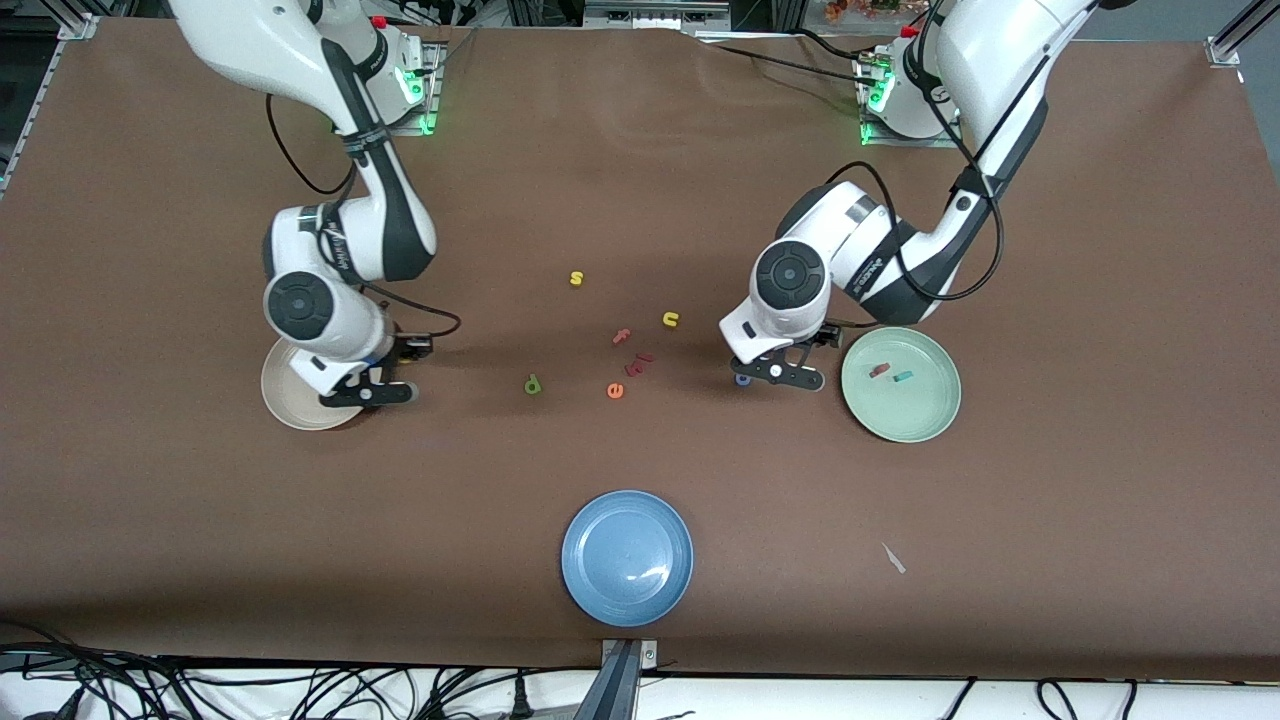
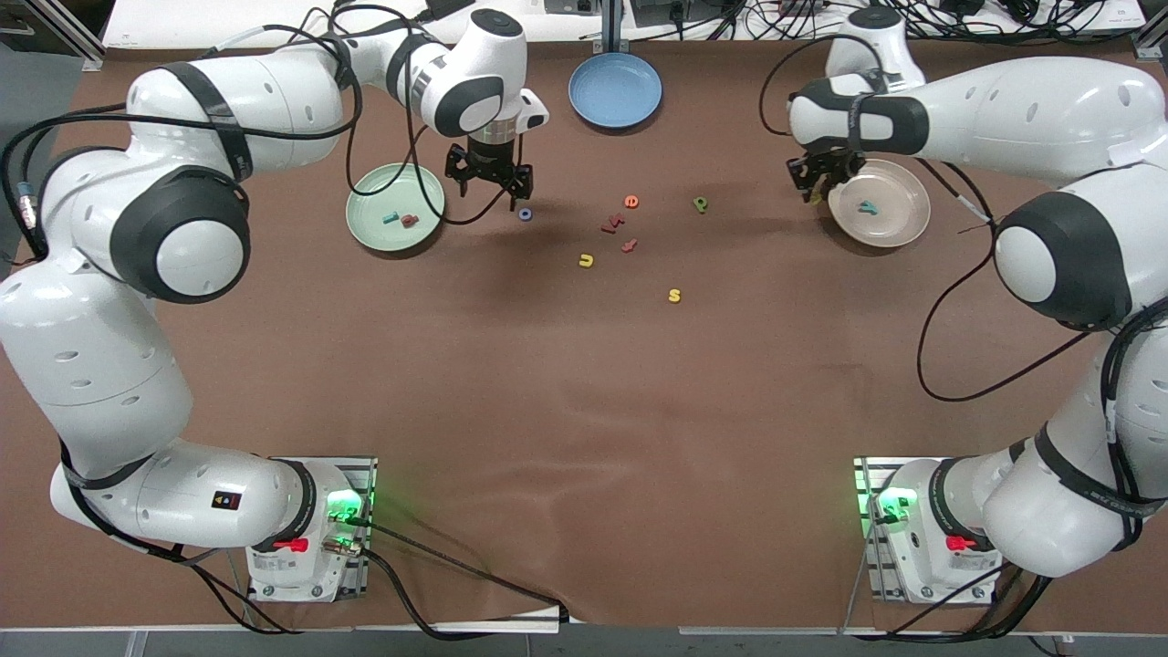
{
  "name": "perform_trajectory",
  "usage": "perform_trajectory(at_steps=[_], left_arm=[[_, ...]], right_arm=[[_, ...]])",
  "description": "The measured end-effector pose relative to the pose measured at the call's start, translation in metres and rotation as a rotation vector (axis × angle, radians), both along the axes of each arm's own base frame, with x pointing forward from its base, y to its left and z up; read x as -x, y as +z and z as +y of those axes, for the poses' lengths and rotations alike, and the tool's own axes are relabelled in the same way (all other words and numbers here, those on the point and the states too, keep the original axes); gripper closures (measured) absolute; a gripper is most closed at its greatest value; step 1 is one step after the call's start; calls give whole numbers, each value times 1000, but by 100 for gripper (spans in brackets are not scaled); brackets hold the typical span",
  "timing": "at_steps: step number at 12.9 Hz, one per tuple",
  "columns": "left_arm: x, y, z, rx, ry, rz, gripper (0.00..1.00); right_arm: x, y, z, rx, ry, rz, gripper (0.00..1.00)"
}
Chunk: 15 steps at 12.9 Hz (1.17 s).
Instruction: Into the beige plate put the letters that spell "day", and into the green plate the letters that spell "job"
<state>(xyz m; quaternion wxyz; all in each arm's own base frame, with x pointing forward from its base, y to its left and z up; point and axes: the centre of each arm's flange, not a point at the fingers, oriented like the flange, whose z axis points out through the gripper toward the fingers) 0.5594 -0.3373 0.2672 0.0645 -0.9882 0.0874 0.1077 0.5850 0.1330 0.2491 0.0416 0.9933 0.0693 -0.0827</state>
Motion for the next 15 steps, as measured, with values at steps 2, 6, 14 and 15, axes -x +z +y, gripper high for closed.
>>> perform_trajectory(at_steps=[2,6,14,15], left_arm=[[-17,-12,-12,88,66,-45,0],[-24,-48,-16,145,93,-59,0],[-15,-93,-21,116,34,-52,22],[-14,-98,-22,114,25,-56,25]], right_arm=[[-6,5,-45,5,68,4,69],[-9,0,-105,6,130,10,51],[-3,2,-11,-77,48,-9,0],[0,4,12,-70,26,-16,0]])
